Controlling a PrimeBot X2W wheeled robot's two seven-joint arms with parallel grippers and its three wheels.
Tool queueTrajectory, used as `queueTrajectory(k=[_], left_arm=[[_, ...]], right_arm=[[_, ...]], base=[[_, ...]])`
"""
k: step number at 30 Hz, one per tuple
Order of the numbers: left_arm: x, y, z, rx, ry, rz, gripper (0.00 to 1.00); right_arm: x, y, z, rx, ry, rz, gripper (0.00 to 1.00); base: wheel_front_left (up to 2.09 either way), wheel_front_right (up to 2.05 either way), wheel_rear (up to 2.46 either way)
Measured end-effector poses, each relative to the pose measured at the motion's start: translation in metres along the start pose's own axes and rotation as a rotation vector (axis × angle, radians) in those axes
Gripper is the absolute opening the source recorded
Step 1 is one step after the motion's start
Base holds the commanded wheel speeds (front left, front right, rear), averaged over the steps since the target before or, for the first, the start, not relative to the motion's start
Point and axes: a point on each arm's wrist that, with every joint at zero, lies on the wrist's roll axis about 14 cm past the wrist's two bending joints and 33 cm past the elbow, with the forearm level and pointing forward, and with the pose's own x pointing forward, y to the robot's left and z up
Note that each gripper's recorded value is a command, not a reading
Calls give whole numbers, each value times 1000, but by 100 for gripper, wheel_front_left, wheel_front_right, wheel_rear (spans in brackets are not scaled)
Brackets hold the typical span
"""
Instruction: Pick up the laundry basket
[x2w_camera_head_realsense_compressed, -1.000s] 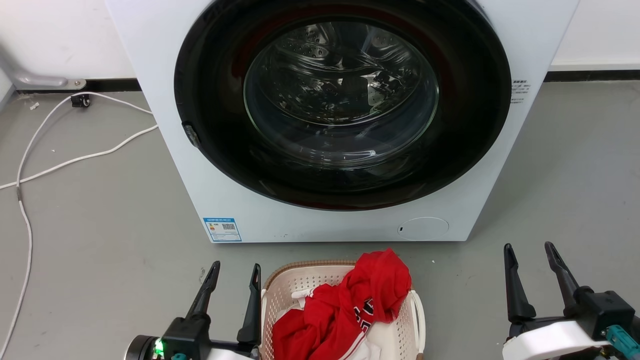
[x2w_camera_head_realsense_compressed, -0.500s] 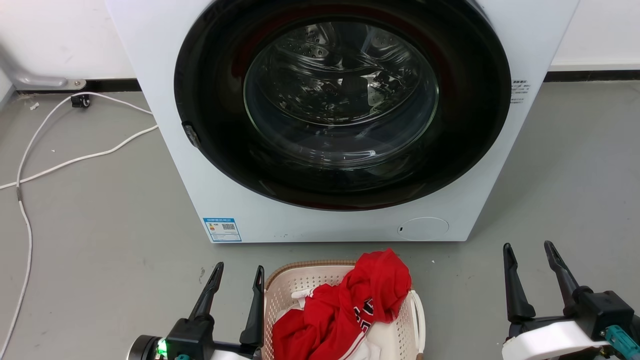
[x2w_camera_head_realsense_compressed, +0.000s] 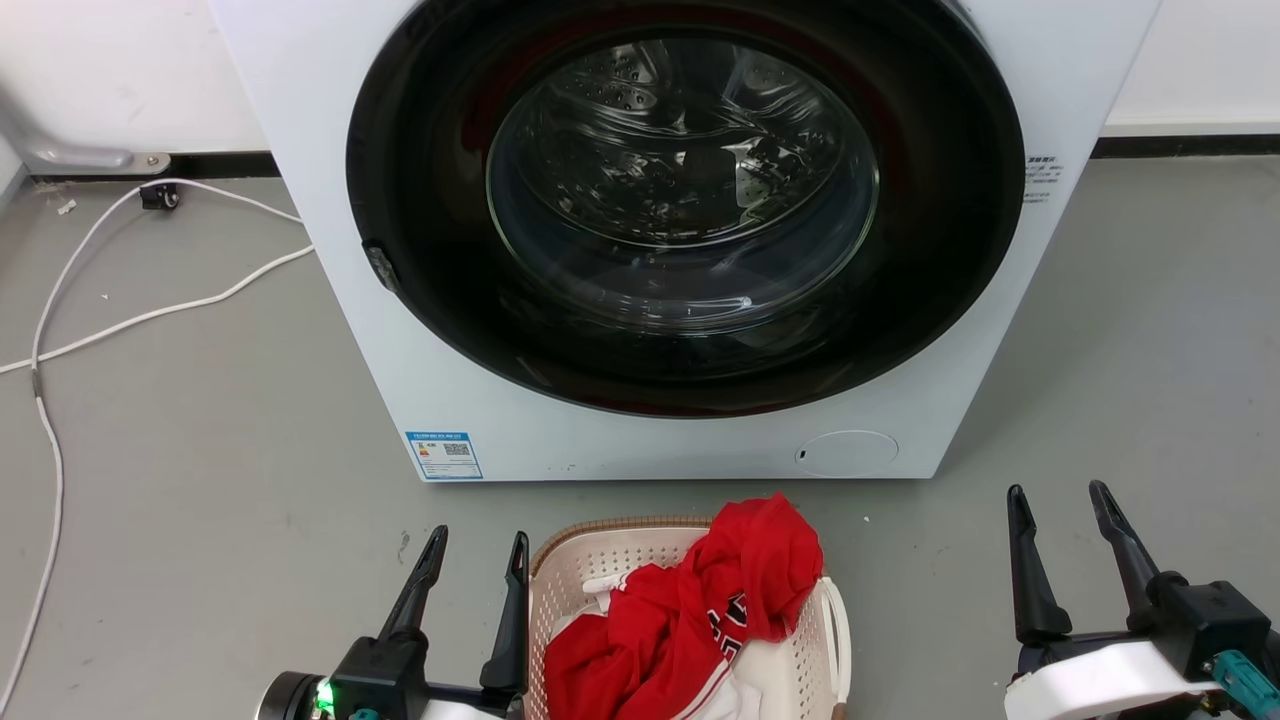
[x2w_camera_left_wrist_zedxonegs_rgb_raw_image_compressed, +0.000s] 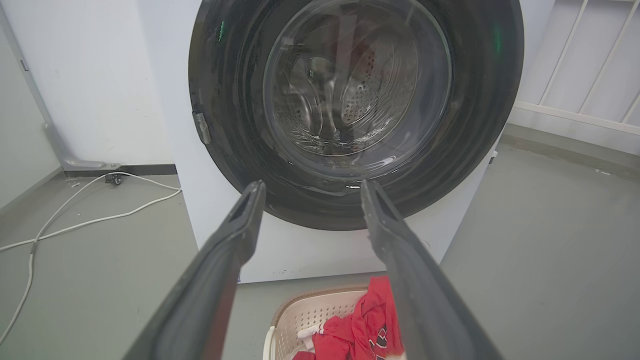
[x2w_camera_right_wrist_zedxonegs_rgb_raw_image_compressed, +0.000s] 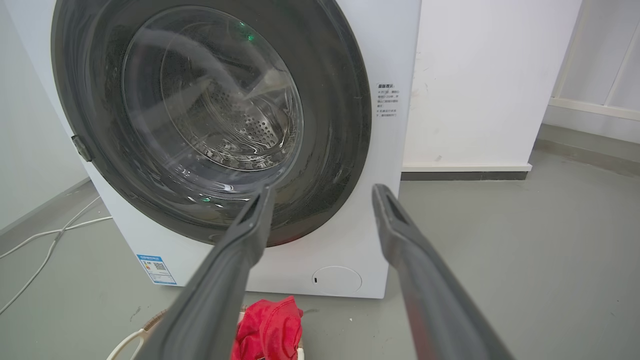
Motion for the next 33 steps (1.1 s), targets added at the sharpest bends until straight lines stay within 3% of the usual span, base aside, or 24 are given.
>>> queueTrajectory(k=[8,17,24,33], left_arm=[[3,2,-8,-3,24,7,100],[24,15,-45,4,128,23,100],[50,34,-103,12,279,36,100],[63,60,-216,35,612,1,100]], right_arm=[[2,-1,-9,2,27,-1,100],[21,-7,-51,-1,153,-14,100],[44,-7,-107,15,338,-11,100],[56,4,-208,49,681,26,100]], base=[[0,0,0],[0,0,0],[0,0,0],[0,0,0]])
